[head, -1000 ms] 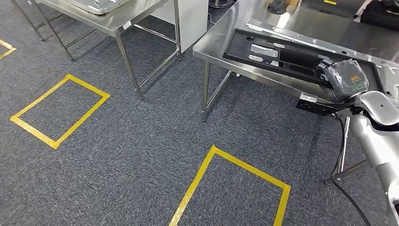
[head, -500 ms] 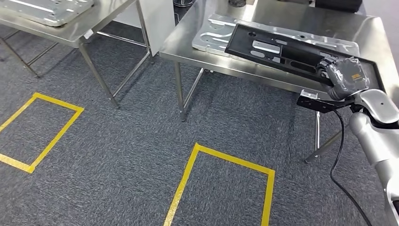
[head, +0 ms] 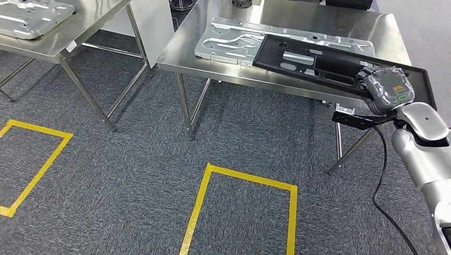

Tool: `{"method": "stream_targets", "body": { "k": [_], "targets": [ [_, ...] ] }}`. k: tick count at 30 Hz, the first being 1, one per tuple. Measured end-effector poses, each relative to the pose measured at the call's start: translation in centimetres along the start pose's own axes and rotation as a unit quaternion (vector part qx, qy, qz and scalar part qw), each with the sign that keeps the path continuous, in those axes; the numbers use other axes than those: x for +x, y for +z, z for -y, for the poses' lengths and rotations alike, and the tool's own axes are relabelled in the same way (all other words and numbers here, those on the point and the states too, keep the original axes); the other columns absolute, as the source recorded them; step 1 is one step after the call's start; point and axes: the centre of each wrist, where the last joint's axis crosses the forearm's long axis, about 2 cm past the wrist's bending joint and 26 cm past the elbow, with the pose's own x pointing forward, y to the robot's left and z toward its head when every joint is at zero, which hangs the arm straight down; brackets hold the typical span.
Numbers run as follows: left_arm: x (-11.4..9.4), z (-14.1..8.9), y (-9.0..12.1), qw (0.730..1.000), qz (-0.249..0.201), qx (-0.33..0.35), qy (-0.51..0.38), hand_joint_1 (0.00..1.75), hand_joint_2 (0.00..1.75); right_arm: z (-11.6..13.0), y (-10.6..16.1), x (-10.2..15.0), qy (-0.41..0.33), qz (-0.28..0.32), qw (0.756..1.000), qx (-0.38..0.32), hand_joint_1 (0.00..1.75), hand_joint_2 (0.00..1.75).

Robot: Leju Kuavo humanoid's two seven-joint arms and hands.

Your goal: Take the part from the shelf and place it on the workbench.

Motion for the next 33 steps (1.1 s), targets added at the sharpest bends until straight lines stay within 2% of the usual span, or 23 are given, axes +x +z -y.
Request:
{"method": "stream_targets", "body": {
  "k": [33],
  "targets": [
    [0.9,0.0,-0.2,1.000,0.004,-0.010,-0.014,0.00,1.75,-1.0,1.2,0.6,0.011,0.000,1.000,0.014,1.75,1.75]
  ]
}}
